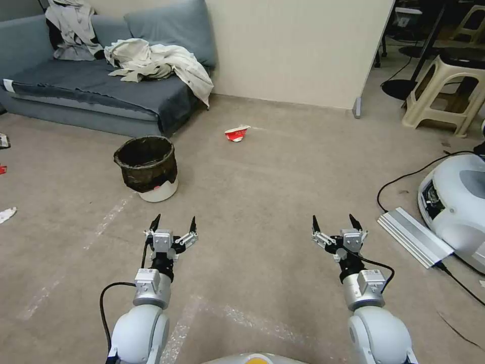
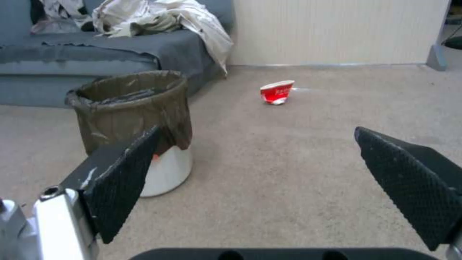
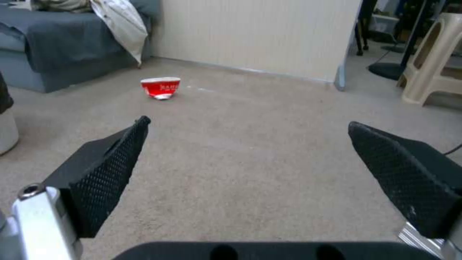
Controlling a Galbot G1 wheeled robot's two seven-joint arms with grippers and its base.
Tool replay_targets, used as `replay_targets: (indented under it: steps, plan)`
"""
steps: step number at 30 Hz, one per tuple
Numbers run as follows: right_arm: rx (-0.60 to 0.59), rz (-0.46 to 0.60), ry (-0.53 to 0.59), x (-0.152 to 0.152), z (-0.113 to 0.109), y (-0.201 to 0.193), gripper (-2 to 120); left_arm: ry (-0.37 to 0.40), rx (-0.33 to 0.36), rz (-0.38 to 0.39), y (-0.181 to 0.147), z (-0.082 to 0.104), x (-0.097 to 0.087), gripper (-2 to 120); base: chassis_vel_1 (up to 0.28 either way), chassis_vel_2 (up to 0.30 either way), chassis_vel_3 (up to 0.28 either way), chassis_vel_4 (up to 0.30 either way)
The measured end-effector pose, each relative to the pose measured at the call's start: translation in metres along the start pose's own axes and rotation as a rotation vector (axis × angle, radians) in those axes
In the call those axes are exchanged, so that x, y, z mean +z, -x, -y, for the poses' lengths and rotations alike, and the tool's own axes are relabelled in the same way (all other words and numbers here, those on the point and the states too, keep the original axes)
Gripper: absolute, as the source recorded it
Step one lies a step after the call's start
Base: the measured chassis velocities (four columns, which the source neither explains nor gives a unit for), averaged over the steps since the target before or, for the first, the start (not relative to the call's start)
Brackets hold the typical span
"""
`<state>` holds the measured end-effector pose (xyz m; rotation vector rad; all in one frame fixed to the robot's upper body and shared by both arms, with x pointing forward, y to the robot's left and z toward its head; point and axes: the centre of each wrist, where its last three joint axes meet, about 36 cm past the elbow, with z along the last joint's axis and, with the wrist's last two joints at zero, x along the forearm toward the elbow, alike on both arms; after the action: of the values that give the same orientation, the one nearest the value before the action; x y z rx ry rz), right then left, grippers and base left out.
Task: Pick up the trash can from the floor.
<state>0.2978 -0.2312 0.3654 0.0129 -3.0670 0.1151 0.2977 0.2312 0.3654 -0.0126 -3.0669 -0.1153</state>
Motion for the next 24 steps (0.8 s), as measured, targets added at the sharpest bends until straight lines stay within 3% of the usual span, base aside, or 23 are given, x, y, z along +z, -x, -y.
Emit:
replay_targets:
  steps: [14, 17, 22, 24]
  plan:
    - [0.004, 0.01, 0.005, -0.009, -0.001, -0.005, 100, 0.0, 0.0, 0.003, 0.0, 0.0, -0.001, 100, 0.0, 0.0, 0.0, 0.0]
    - [0.023, 0.049, 0.016, -0.046, -0.004, -0.025, 100, -0.01, -0.003, 0.02, -0.009, -0.002, -0.022, 100, 0.0, 0.0, 0.0, 0.0]
    - [0.034, 0.073, 0.021, -0.066, -0.005, -0.037, 100, -0.023, -0.003, 0.031, -0.02, -0.003, -0.043, 100, 0.0, 0.0, 0.0, 0.0]
    - [0.045, 0.088, 0.031, -0.08, -0.005, -0.045, 100, -0.042, 0.0, 0.045, -0.035, -0.003, -0.071, 100, 0.0, 0.0, 0.0, 0.0]
